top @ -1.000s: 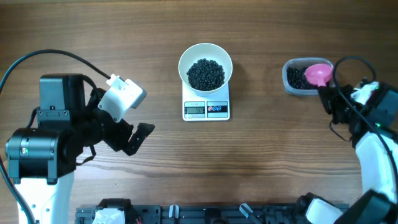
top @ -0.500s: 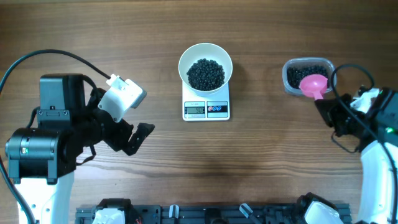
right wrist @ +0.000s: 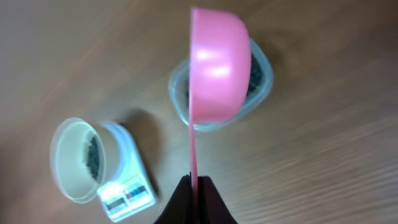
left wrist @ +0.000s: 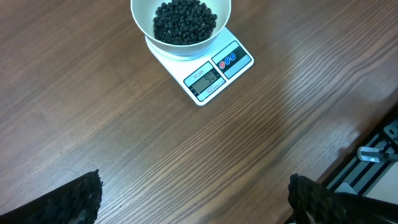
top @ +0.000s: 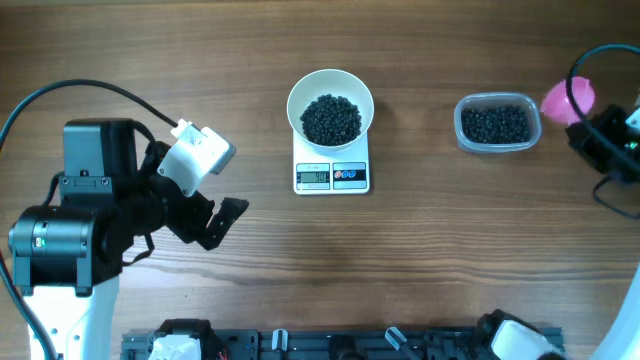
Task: Scoop item into bowl and weigh 150g on scale
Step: 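Lower the scoop with the right gripper into the black beans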
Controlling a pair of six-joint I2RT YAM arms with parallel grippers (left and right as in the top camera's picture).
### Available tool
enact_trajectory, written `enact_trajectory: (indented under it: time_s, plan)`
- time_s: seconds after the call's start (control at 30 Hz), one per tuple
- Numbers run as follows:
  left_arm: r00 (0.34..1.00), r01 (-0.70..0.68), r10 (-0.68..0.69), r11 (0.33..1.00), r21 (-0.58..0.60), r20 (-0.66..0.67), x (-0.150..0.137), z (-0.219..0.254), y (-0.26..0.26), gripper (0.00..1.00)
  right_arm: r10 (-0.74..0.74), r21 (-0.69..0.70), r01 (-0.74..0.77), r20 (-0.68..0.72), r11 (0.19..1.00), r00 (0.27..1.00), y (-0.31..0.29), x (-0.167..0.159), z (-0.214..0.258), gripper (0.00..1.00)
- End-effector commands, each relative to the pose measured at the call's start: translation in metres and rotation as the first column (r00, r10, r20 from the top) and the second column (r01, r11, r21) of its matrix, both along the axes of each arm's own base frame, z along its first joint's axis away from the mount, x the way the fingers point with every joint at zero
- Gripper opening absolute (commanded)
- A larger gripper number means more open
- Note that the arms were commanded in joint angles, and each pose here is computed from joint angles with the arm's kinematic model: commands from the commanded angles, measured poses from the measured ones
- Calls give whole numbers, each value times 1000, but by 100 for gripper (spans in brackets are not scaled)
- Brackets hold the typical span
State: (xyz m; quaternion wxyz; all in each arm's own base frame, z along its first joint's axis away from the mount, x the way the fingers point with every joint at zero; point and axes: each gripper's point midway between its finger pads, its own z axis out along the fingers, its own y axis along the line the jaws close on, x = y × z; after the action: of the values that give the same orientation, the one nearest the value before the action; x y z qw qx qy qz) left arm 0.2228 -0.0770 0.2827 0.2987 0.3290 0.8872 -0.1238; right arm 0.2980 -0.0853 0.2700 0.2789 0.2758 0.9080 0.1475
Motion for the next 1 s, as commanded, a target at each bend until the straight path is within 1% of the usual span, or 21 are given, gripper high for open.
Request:
enact_trajectory:
  time_s: [0.0, 0.07, 0.17, 0.3, 0.4, 0.5, 0.57, 0.63, 0.7, 0.77, 0.87, 0.97]
  plan:
    - [1000, 16, -16, 1000, -5, 23, 0, 6, -1, 100, 120, -165, -140, -127, 976, 985, -12, 7, -2, 5]
    - [1000, 16, -16, 1000, -5, 23, 0, 6, -1, 100, 160, -198, -197, -187, 960, 969, -11, 11, -4, 4]
    - [1000, 16, -16, 1000, -5, 23, 0, 6, -1, 100, 239, -262, -306, -261, 915, 935, -5, 24, -9, 4]
    - [1000, 16, -16, 1000, -5, 23, 0, 6, -1, 100, 316, -364, -465, -400, 807, 860, -1, 41, -32, 5]
    - [1000, 16, -16, 1000, -5, 23, 0, 6, -1, 100, 381, -390, -594, -498, 704, 779, 6, 56, -53, 4]
    - [1000, 16, -16, 1000, -5, 23, 0, 6, -1, 100, 420, -382, -645, -524, 662, 741, 14, 74, -73, 5]
    - [1000, 16, -16, 1000, -5, 23, 0, 6, -1, 100, 393, -397, -653, -561, 645, 729, 8, 81, -85, 5]
    - [1000, 16, -16, 1000, -5, 23, 0, 6, -1, 100, 359, -403, -666, -609, 627, 707, -1, 83, -96, 4]
    - [1000, 16, -16, 1000, -5, 23, 0, 6, -1, 100, 361, -385, -690, -641, 613, 678, -3, 84, -107, 5]
    - [1000, 16, -16, 1000, -5, 23, 0, 6, -1, 100, 361, -379, -698, -651, 608, 668, -4, 86, -114, 5]
    - [1000, 16, -16, 1000, -5, 23, 0, 6, -1, 100, 334, -394, -714, -684, 579, 649, -13, 90, -121, 5]
    - [1000, 16, -16, 1000, -5, 23, 0, 6, -1, 100, 322, -389, -721, -703, 573, 634, -16, 91, -132, 5]
